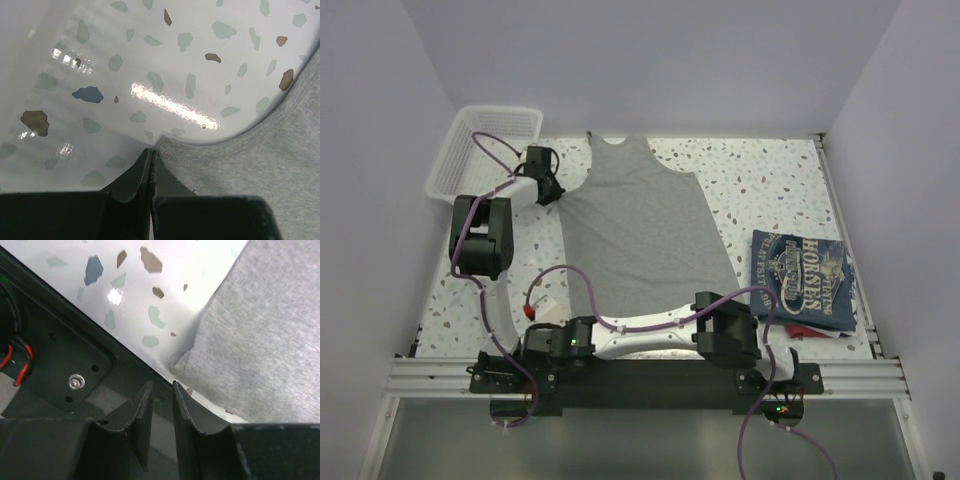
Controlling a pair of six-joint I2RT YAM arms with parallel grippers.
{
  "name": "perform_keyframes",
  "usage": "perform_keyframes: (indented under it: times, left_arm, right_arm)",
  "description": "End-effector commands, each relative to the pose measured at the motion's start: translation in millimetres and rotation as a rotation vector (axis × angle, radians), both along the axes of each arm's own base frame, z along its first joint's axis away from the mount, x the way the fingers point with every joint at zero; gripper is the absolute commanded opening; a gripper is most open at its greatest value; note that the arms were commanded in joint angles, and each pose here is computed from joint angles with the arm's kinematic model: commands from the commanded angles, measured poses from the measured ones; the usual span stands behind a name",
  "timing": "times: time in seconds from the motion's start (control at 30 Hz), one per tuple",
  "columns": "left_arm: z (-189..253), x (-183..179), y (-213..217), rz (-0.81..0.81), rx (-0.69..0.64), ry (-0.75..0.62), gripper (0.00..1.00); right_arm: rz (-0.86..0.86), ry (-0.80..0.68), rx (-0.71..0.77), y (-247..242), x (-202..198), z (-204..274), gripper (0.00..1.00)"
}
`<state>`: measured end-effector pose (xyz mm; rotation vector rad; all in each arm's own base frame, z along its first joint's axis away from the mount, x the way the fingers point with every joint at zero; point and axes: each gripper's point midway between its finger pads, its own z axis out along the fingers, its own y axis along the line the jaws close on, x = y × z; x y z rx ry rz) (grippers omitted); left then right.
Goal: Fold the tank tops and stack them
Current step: Flatten the tank top out
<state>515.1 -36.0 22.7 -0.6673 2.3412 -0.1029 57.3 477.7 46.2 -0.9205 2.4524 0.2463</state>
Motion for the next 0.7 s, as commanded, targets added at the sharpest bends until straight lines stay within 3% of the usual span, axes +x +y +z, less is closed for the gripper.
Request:
perform_keyframes:
  times: [0.0, 0.67]
  left_arm:
    - [6, 13, 6, 0.001, 0.03, -0.033, 0.0]
    - [2, 14, 5, -0.003, 0.023, -0.03, 0.0]
  right_arm:
    - [-0.045, -0.053, 0.022, 10, 14, 6, 0.27]
    - [-0.094, 0.003, -0.015, -2, 29, -28, 0.37]
